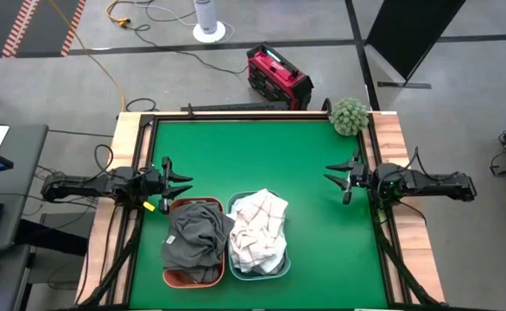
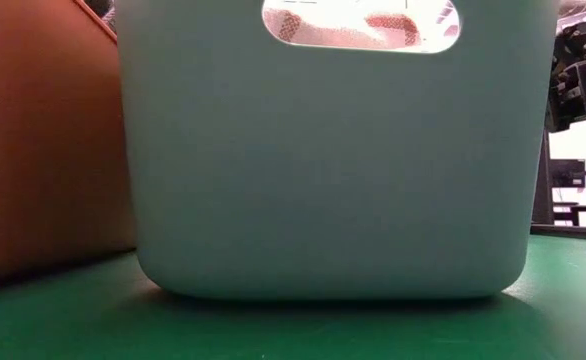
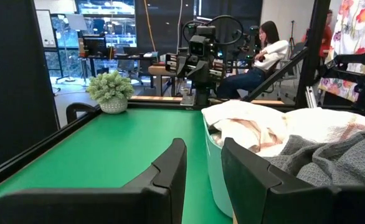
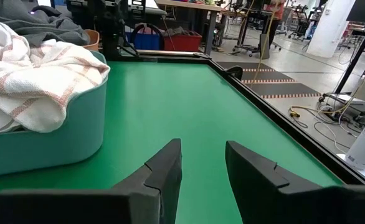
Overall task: Sort towels by color in basket
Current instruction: Return to Home Position
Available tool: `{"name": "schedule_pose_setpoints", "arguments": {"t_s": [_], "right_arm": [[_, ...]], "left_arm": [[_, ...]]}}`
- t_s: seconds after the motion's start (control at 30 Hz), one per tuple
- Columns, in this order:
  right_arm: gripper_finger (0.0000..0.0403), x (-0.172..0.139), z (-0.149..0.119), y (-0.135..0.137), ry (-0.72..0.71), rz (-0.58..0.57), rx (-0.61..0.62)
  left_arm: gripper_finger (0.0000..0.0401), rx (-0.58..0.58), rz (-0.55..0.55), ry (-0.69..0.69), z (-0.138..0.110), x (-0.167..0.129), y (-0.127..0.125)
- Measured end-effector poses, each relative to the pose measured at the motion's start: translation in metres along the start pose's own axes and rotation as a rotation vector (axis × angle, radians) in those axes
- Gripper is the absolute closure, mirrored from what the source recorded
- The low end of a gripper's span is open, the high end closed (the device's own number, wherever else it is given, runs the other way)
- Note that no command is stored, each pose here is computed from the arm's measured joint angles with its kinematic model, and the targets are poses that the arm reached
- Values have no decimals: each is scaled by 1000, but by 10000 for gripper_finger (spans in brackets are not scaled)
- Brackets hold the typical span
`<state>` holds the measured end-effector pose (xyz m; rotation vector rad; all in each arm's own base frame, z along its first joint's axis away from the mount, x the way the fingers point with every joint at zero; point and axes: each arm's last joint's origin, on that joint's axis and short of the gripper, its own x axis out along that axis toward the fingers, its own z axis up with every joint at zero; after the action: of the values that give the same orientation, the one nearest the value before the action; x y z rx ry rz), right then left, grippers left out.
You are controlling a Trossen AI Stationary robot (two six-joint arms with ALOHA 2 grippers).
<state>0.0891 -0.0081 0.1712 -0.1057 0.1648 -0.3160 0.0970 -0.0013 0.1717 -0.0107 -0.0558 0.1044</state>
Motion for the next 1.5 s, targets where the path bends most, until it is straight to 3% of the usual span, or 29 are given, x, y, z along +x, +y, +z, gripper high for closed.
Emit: {"name": "schedule_pose_setpoints", "arguments": {"t_s": [1.5], "right_arm": [[249,0,0,0,1,0,0]], "left_arm": [[308,-3,-41,3,0,-1,-5]]}}
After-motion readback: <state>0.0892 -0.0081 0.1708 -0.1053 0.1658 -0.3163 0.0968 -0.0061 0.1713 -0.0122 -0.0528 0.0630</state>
